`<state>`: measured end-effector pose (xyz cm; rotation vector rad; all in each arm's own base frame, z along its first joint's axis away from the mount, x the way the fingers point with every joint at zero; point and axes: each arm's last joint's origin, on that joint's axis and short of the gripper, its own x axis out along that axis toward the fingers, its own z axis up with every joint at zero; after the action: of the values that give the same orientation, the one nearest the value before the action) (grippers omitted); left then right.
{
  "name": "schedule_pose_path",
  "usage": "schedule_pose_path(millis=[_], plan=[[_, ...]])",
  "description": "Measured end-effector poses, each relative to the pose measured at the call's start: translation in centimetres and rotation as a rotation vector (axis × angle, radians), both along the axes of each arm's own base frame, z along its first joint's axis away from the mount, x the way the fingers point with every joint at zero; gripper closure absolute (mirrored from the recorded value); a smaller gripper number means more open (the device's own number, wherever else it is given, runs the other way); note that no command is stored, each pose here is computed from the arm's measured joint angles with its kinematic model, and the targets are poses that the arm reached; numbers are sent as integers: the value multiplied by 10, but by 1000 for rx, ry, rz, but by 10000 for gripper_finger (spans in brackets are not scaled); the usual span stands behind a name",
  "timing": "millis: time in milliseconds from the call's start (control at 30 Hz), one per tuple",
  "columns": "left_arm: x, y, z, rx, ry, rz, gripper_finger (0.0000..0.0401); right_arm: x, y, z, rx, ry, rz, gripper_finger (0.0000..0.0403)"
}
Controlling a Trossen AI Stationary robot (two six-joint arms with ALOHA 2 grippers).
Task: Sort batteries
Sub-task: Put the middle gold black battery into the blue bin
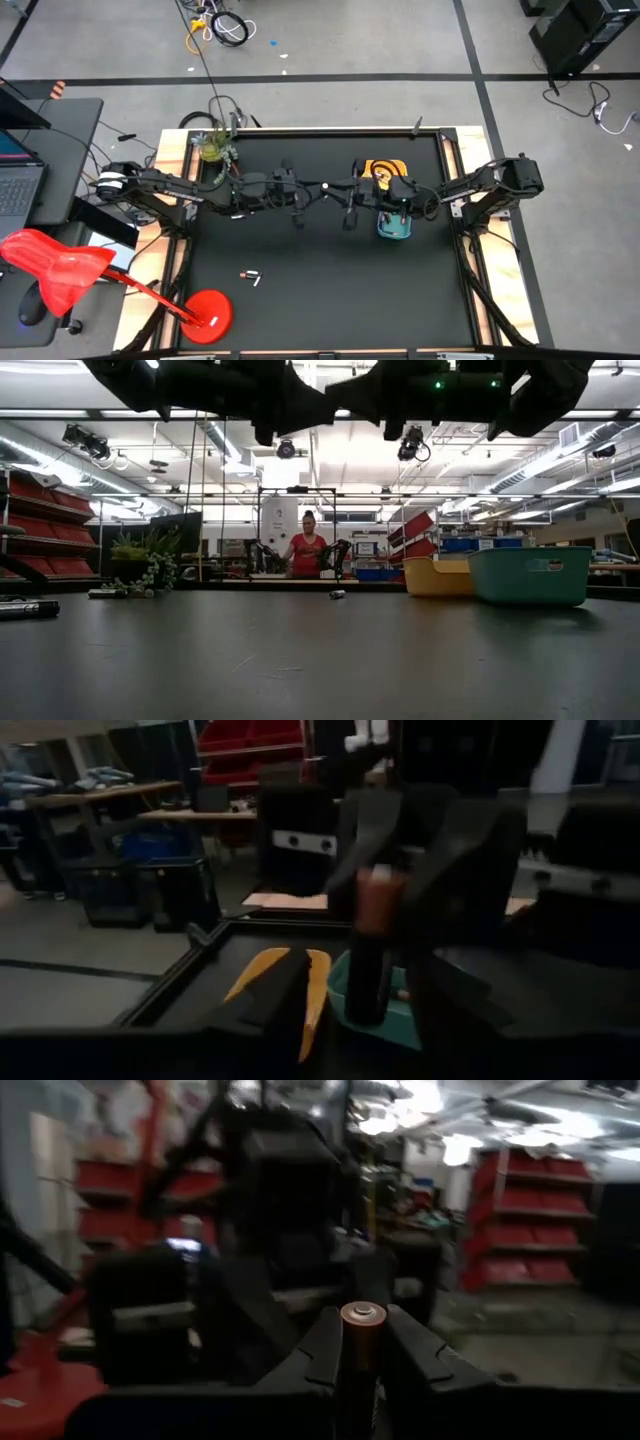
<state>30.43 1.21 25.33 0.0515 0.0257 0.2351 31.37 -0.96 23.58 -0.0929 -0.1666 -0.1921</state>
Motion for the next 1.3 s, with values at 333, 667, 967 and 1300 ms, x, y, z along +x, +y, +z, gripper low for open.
schedule_pose_path(millis=[333,667,967,1300], plan=[[-4,1,-22,-5,226,54,207,-9,8,-22,87,325,-210,359],[-16,0,-51,-82,540,56,215,-77,33,-21,235,698,-453,359],[-25,-14,-63,-124,692,-27,215,-132,35,-35,573,914,-630,345],[-45,-26,-80,-262,968,-204,215,-131,34,-83,620,1052,-604,298]])
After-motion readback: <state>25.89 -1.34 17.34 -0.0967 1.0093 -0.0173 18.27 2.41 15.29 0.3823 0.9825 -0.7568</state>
